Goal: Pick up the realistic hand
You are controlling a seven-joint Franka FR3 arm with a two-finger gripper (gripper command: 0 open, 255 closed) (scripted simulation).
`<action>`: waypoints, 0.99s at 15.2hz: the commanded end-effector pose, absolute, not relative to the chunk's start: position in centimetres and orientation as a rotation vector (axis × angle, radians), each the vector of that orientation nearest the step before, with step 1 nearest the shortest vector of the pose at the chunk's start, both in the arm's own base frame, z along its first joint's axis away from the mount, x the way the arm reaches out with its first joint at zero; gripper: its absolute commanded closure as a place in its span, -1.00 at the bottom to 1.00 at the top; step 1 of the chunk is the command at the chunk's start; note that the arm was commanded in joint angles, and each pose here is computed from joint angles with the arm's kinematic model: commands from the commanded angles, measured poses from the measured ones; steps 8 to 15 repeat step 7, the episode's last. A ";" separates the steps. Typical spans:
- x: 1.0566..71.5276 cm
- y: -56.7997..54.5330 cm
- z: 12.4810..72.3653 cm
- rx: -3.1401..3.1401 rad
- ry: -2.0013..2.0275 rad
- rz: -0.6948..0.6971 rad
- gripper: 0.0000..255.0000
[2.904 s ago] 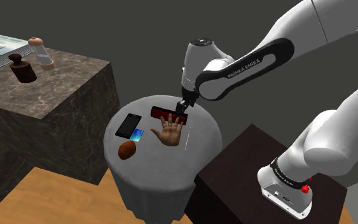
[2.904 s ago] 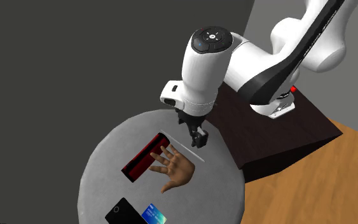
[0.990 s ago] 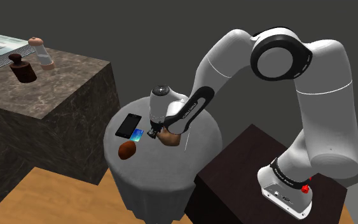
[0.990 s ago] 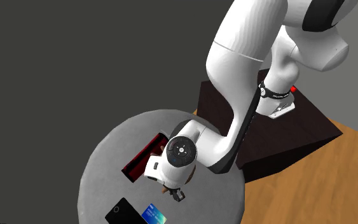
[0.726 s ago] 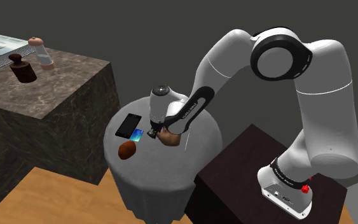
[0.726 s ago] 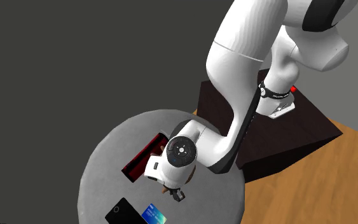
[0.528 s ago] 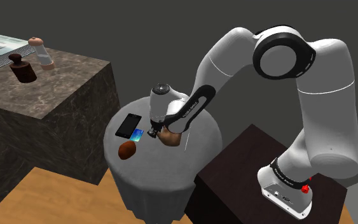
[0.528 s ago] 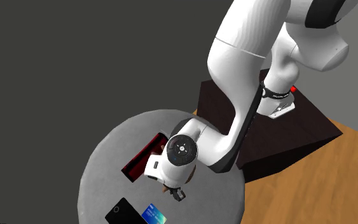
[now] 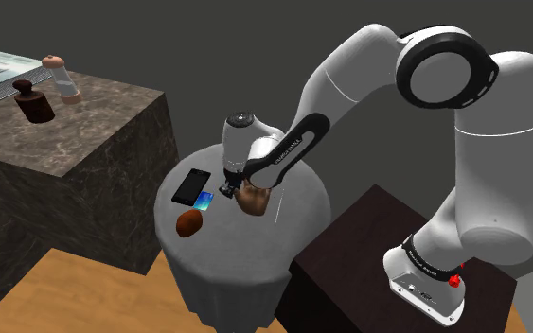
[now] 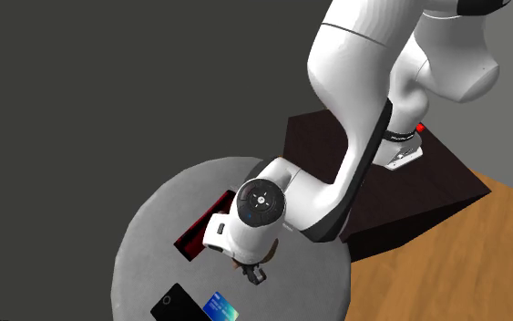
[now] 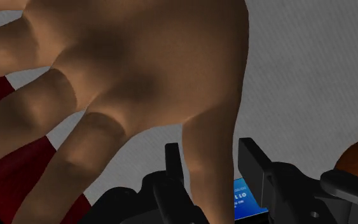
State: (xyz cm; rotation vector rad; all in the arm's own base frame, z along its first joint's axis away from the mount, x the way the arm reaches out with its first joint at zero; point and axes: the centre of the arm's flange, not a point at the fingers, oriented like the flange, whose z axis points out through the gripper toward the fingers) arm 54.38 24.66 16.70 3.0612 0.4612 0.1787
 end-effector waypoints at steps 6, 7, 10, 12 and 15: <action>54.3 24.7 20.0 3.061 0.461 0.179 1.00; 54.3 24.7 20.0 3.061 0.461 0.179 1.00; 54.3 24.7 20.0 3.061 0.461 0.179 1.00; 54.3 24.7 20.0 3.061 0.461 0.179 1.00; 54.3 24.7 20.0 3.061 0.461 0.179 1.00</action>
